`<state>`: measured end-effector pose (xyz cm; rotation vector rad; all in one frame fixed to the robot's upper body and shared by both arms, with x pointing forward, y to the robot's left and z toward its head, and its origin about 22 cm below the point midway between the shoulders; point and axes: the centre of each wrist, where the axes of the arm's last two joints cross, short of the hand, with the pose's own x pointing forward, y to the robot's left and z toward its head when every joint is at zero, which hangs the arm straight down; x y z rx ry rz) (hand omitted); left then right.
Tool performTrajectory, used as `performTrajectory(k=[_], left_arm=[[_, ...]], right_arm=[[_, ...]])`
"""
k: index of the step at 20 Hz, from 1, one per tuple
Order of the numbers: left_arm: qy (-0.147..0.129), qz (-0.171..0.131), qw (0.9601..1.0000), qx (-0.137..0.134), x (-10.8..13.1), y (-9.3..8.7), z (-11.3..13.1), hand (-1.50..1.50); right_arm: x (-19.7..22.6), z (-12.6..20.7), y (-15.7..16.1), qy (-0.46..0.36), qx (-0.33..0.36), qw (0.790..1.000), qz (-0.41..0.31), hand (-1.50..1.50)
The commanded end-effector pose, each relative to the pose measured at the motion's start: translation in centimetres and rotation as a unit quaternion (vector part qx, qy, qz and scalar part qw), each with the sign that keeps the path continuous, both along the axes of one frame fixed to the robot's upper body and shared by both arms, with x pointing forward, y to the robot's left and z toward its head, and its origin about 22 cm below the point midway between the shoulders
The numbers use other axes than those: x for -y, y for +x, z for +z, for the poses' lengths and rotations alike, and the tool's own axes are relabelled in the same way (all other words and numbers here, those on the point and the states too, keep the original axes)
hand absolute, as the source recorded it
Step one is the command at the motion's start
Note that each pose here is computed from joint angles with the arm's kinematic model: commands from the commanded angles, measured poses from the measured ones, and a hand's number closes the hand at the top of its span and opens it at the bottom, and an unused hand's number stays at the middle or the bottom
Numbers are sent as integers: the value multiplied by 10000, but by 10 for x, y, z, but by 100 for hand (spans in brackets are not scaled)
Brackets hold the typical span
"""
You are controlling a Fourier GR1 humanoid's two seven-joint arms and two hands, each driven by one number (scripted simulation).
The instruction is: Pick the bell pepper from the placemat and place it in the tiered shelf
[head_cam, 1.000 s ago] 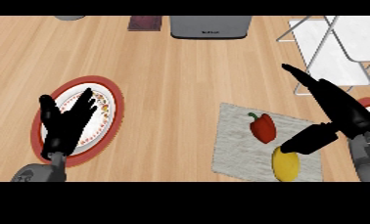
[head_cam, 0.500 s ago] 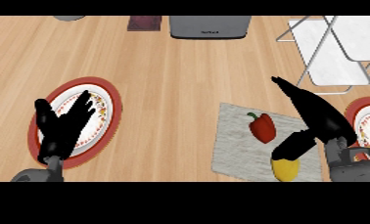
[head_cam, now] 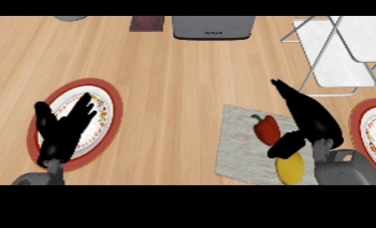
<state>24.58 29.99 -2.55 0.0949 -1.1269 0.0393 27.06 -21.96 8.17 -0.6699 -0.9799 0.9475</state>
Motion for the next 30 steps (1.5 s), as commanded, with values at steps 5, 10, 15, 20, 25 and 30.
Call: performTrajectory(k=[5, 10, 15, 20, 25, 30], left_arm=[[-32, -34, 10000, -71, 13, -8, -12, 0], [-55, 40, 9999, -102, 6, 13, -9, 0], [-7, -52, 9999, -117, 10, -7, -3, 0], [-7, -29, 9999, -103, 0, -4, -1, 0], [-117, 69, 9999, -17, 9, -6, -8, 0], [-100, 72, 9999, -71, 7, -7, -10, 0]], right_arm=[[-27, -28, 4, -236, -27, 9997, -70, -150], [3, -53, -9, -470, 82, 9987, -182, -150], [-3, -76, -11, -559, 18, 9983, -149, -150], [4, -69, 18, -258, 295, 9992, -126, -150], [13, -94, 17, -309, 270, 9991, -90, -150], [4, -98, 18, -681, -653, 9910, 955, 150]])
